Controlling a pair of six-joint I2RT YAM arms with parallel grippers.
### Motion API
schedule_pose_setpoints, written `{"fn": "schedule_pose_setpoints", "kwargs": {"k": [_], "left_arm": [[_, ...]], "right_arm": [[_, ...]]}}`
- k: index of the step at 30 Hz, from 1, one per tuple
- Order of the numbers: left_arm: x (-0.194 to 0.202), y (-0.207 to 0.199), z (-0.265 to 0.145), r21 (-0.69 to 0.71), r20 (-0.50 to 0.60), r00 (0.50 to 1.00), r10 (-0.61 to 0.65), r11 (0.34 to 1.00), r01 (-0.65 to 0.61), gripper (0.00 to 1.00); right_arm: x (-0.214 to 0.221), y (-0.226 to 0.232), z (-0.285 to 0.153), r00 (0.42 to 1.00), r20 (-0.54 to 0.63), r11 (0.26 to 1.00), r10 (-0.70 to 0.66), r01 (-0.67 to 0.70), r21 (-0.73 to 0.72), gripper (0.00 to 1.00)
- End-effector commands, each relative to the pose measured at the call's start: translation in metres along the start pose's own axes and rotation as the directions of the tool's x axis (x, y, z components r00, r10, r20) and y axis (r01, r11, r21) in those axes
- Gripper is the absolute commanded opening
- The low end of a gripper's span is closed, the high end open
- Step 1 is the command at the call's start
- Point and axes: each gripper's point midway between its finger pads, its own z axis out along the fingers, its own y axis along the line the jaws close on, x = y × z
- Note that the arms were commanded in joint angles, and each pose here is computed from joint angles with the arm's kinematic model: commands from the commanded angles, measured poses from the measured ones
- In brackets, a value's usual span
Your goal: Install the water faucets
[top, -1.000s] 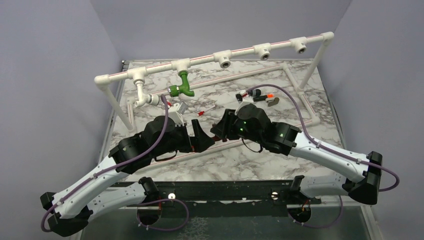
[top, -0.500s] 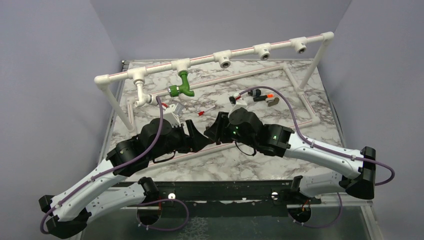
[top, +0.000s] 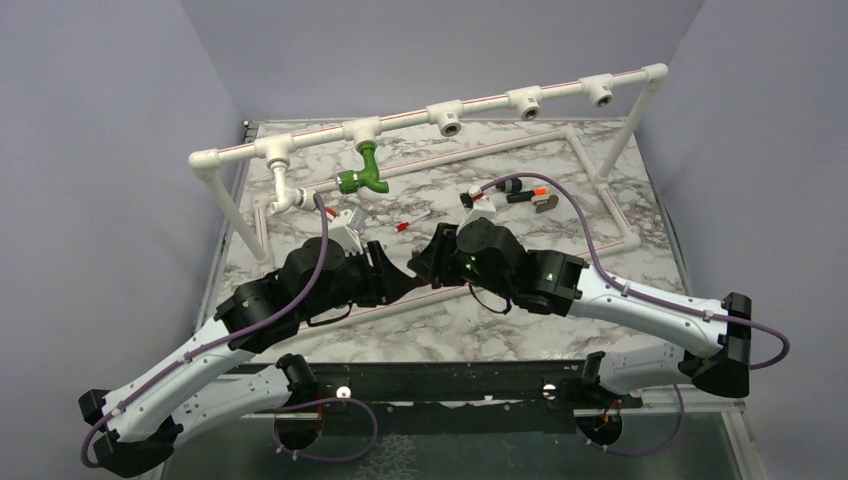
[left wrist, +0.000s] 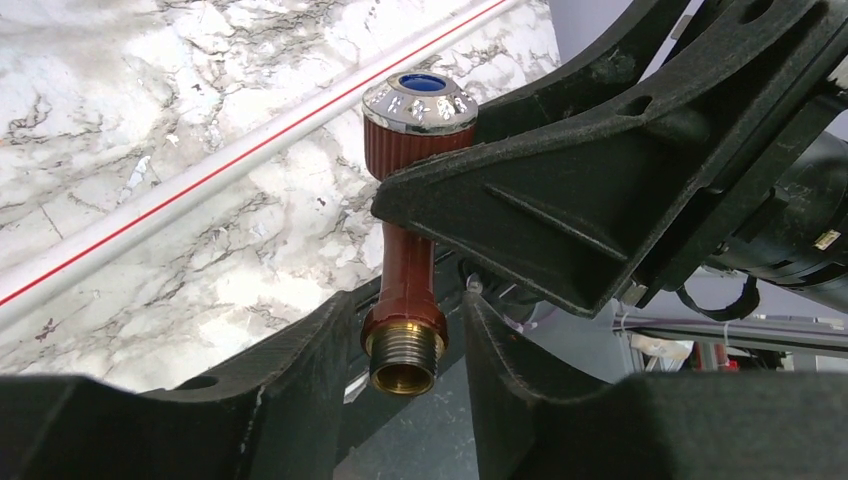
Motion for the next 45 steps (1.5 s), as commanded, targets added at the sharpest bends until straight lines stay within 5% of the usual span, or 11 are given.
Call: {"fn": "schedule_pose_setpoints", "kwargs": {"k": [1,6,10,14,23,28,37,45], "left_arm": [[-0.001,-0.010,-0.001,0.044,0.001,1.000,-0.004,0.999,0.004,0.44],[0.001,-0.011,0.000,0.051,-0.013,1.000,0.000,0.999,0.001,0.37],[0.001,-0.013,0.002,0.059,-0.017,1.000,0.010,0.998,-0.009,0.01],[-0.001,-0.016,-0.001,0.076,-0.003,1.000,0.014,0.997,-0.014,0.00],[-0.007,-0.017,-0.013,0.102,0.041,0.999,0.003,0.995,-0.007,0.00],[-0.009,-0.022,-0.020,0.133,0.058,0.998,0.010,0.991,-0.018,0.00],[-0.017,-0.033,-0.039,0.212,0.112,0.992,0.052,0.974,-0.075,0.00],[-0.019,-0.048,-0.068,0.321,0.156,0.984,0.089,0.937,-0.136,0.00]], "right_arm": [[-0.021,0.011,-0.010,0.997,0.075,0.999,0.037,-0.036,-0.019,0.00],[-0.022,0.013,-0.010,0.996,0.077,0.999,0.034,-0.033,-0.025,0.00],[-0.018,0.015,-0.009,0.997,0.067,0.999,0.035,-0.033,-0.034,0.00],[-0.016,0.014,-0.011,0.998,0.062,0.999,0.030,-0.027,-0.045,0.01],[-0.015,0.006,-0.025,0.998,0.064,0.998,0.029,-0.025,-0.057,0.47],[-0.018,0.002,-0.043,0.995,0.094,0.993,0.038,-0.027,-0.114,0.58],[-0.018,0.020,-0.076,0.993,0.088,0.956,-0.079,0.101,-0.277,0.62],[-0.016,0.049,-0.114,0.982,0.121,0.843,-0.144,0.186,-0.505,0.68]]}}
